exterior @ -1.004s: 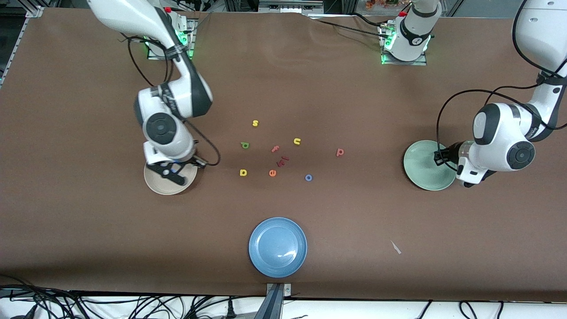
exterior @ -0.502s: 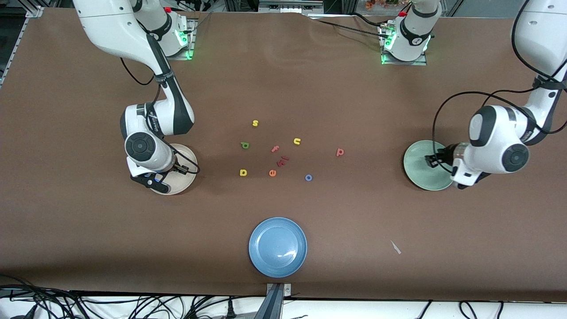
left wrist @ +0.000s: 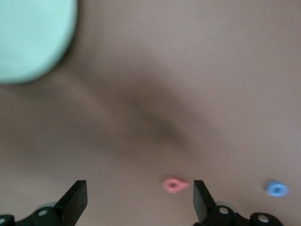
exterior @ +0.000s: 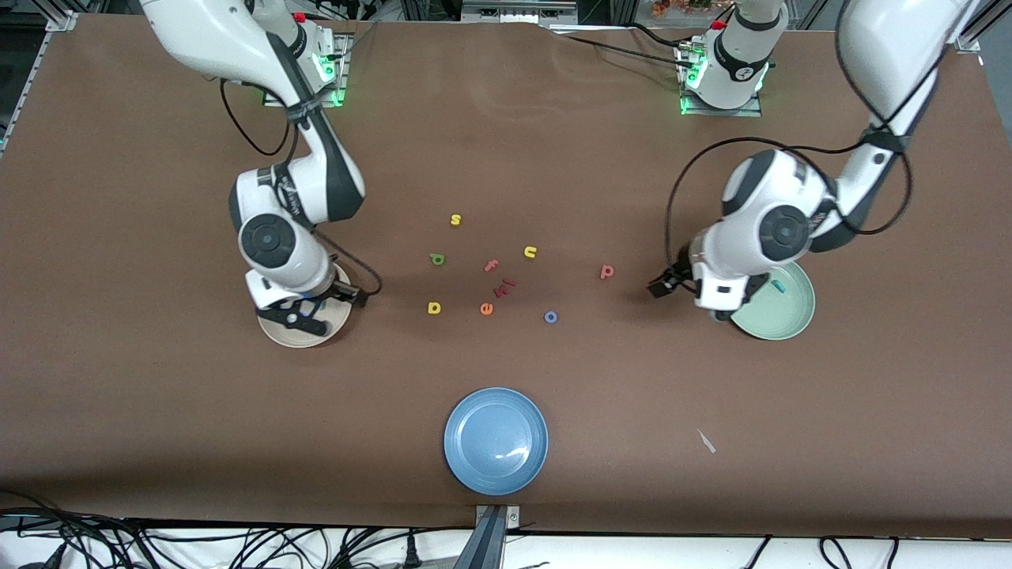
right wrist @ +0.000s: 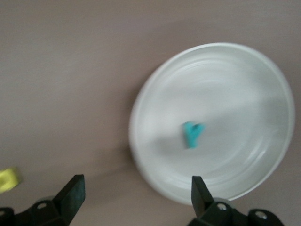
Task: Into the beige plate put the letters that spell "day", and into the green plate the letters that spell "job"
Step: 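Grasp the yellow a with the right gripper while the left gripper grasps the d, then place the a on the beige plate while the left gripper places the d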
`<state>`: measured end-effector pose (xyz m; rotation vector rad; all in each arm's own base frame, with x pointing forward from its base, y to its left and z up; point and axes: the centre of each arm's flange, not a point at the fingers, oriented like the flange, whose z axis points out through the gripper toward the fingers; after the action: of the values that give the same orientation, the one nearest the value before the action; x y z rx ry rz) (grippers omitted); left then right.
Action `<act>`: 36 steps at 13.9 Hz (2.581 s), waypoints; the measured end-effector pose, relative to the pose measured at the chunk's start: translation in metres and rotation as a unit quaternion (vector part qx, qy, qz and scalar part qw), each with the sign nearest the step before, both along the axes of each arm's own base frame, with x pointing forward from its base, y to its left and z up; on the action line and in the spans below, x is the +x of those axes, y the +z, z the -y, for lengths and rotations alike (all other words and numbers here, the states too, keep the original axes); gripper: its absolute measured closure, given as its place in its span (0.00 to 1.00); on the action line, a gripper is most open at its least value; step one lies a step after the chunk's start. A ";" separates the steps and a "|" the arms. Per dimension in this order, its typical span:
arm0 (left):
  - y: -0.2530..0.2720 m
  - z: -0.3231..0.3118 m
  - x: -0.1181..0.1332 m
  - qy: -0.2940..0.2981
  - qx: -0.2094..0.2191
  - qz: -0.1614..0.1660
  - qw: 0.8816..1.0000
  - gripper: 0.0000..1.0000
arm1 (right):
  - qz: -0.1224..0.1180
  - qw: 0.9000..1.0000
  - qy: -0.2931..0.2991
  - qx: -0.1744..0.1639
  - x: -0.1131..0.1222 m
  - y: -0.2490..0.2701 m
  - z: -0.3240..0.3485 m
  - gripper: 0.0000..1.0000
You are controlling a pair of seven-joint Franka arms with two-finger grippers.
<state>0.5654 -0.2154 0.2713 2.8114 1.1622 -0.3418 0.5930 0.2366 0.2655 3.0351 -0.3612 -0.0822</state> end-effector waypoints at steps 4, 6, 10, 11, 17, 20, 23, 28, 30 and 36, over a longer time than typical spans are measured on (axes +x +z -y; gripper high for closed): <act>-0.051 0.060 -0.024 -0.031 0.027 0.024 0.999 0.14 | 0.018 0.997 0.065 0.037 -0.014 0.001 -0.077 0.00; -0.067 0.072 -0.031 -0.077 0.045 0.045 0.995 0.18 | 0.014 0.996 0.082 0.042 -0.016 -0.018 -0.100 0.00; -0.080 0.098 -0.048 -0.148 0.062 0.068 0.985 0.20 | 0.021 0.994 0.099 0.046 -0.008 -0.048 -0.119 0.00; -0.086 0.104 -0.053 -0.160 0.065 0.069 0.983 0.20 | 0.021 0.993 0.104 0.046 -0.005 -0.053 -0.119 0.00; -0.101 0.101 -0.054 -0.168 0.060 0.058 0.982 0.37 | 0.020 0.992 0.119 0.047 -0.005 -0.087 -0.129 0.11; -0.101 0.094 -0.048 -0.162 0.061 0.059 0.983 0.40 | 0.021 0.991 0.123 0.045 -0.004 -0.089 -0.129 0.45; -0.100 0.096 -0.048 -0.163 0.058 0.062 0.983 0.55 | 0.027 0.990 0.136 0.038 -0.003 -0.086 -0.130 0.72; -0.099 0.096 -0.047 -0.160 0.056 0.062 0.984 0.66 | 0.039 0.988 0.148 0.030 0.015 -0.060 -0.119 0.72; -0.098 0.091 -0.043 -0.152 0.056 0.060 0.985 0.66 | 0.024 0.988 0.153 0.008 0.028 -0.029 -0.090 0.72; -0.074 0.053 -0.009 -0.097 0.059 0.032 0.993 0.66 | -0.038 0.981 0.187 -0.040 0.032 -0.009 0.046 0.72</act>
<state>0.5568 -0.2684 0.1974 3.0224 0.9272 -0.1979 0.6246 0.1905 0.2561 2.9495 0.2097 -0.1533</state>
